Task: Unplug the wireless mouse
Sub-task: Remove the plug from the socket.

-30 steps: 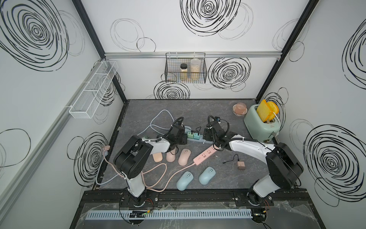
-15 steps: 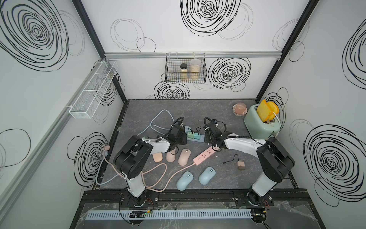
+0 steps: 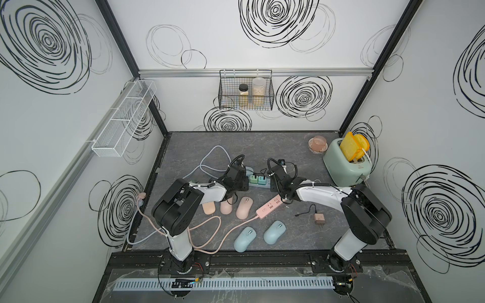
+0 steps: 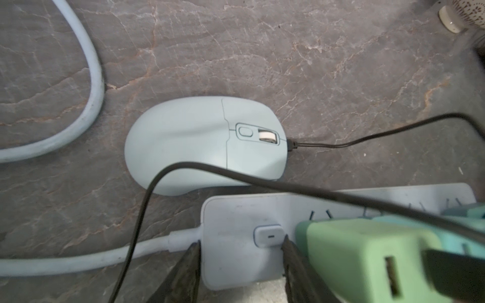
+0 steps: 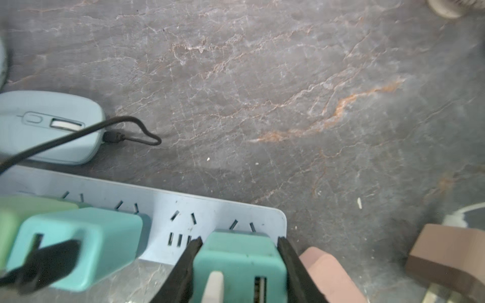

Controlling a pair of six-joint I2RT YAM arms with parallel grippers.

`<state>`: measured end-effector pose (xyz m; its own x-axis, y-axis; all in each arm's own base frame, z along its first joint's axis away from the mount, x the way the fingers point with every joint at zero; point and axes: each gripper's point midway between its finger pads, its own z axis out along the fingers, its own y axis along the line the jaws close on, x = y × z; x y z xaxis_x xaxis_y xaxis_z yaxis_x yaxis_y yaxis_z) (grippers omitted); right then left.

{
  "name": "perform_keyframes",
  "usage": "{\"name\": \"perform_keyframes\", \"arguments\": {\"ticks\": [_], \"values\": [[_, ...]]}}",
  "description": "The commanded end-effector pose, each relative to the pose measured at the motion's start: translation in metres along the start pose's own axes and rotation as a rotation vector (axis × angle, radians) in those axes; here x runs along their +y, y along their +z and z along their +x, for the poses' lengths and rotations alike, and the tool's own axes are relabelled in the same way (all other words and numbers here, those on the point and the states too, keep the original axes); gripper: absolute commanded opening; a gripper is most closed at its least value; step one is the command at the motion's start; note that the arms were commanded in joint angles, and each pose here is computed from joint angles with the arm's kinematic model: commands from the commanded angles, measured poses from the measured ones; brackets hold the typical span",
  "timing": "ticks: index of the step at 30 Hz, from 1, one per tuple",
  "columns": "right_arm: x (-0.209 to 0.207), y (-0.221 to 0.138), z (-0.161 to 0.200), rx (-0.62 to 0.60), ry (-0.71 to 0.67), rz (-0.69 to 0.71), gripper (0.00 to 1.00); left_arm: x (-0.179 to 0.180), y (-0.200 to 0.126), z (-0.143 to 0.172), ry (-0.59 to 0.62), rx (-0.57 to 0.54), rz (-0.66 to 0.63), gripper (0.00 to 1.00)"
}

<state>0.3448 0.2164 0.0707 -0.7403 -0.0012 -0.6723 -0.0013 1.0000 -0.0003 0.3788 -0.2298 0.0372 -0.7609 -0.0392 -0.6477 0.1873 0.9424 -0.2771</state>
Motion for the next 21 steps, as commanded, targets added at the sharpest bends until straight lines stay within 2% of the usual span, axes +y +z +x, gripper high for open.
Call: {"name": "perform_keyframes", "arguments": {"ticks": [1,5,9,11,15,18,21], "values": [[0.018,-0.001,0.007,0.021,-0.040,-0.075,0.00,-0.007,0.007,0.012,0.024,0.041,0.018,0.53],[0.044,-0.030,-0.003,-0.002,0.122,-0.453,0.00,-0.007,0.007,0.013,0.027,0.044,0.016,0.53],[0.052,-0.051,-0.024,-0.018,0.178,-0.571,0.00,-0.007,0.008,0.014,0.026,0.047,0.021,0.53],[0.050,-0.045,-0.023,-0.016,0.146,-0.513,0.00,-0.008,0.009,0.015,0.027,0.049,0.021,0.53],[0.027,-0.015,-0.005,0.030,-0.029,-0.114,0.00,-0.007,0.007,0.014,0.030,0.046,0.018,0.53],[0.017,-0.009,0.003,0.004,-0.089,0.008,0.00,-0.008,0.006,0.013,0.031,0.046,0.017,0.53],[0.018,-0.014,0.001,-0.038,-0.129,0.053,0.00,-0.008,0.006,0.013,0.035,0.045,0.016,0.54]]}}
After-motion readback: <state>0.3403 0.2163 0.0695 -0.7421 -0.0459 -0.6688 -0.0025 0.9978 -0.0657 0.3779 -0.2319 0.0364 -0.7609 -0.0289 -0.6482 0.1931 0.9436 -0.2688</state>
